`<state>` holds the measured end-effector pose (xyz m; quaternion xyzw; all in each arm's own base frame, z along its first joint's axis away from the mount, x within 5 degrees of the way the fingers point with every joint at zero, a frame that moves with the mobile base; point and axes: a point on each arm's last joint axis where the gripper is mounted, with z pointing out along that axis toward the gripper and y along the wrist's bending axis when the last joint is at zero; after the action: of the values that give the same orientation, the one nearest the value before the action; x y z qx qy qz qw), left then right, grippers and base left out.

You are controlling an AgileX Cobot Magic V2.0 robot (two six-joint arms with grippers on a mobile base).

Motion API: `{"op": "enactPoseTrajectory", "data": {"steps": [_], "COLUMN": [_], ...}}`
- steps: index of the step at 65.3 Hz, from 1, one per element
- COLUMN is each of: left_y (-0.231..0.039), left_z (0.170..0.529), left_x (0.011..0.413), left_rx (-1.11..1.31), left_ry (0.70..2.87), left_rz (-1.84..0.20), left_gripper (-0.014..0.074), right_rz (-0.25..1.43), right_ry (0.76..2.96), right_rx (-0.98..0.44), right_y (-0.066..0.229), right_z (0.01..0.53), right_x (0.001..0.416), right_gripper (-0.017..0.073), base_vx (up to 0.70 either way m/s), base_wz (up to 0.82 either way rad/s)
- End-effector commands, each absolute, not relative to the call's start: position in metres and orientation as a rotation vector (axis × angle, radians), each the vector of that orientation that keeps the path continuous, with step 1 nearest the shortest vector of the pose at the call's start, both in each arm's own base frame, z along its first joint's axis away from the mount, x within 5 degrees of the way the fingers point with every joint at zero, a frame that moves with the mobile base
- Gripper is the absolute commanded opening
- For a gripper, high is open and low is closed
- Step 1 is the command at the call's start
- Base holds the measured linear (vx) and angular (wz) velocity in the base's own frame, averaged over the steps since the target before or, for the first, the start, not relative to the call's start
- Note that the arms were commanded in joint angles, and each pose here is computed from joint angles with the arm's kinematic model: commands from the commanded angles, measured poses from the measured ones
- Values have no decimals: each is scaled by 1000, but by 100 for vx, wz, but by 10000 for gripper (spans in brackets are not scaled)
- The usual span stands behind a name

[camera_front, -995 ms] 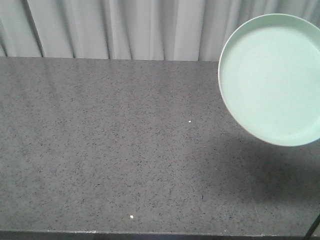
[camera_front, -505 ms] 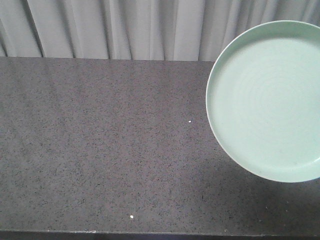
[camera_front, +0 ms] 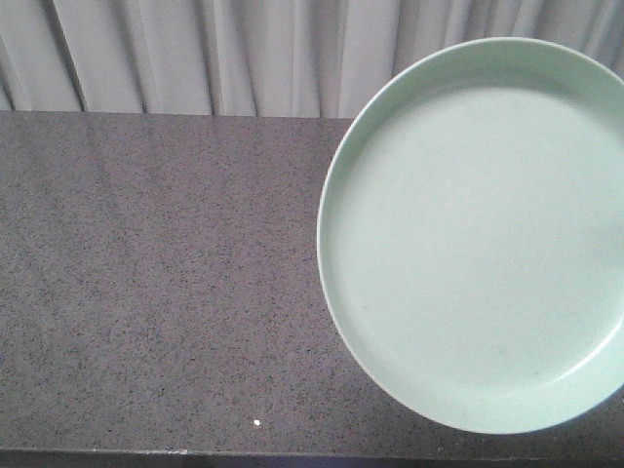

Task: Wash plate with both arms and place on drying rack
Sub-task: 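Hold the plate raised in the right gripper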

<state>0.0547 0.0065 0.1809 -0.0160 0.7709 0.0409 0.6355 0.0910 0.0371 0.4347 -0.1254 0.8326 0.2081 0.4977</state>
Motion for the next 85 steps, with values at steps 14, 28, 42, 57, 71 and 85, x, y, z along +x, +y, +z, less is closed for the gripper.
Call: {"op": "enactPoseTrajectory", "data": {"steps": [14,28,42,57,71,85], "left_y": [5,5,5,5,5,5], "left_z": [182,182,182,182,182,182], "left_x": [56,56,56,56,56,56], "left_rx": [-26,-26,-26,-26,-26,-26], "left_ry": [1689,1689,1689,1689,1689,1689], "left_rz": [81,81,81,81,81,81], "left_gripper": [-6,-6,-6,-6,-6,-6], "right_rz": [387,383,383,383,383,383], "right_ry": [1950,1960,1960,1960,1959,1959], "right_rx": [-232,-255,-255,-255,-255,-255], "right_y": [29,30,30,30,30,30], "right_z": [444,443,443,443,443,443], "right_x": [97,96,96,96,96,96], "right_gripper": [-6,-6,-6,-6,-6,-6], "base_vx": [0,0,0,0,0,0], "base_wz": [0,0,0,0,0,0]}}
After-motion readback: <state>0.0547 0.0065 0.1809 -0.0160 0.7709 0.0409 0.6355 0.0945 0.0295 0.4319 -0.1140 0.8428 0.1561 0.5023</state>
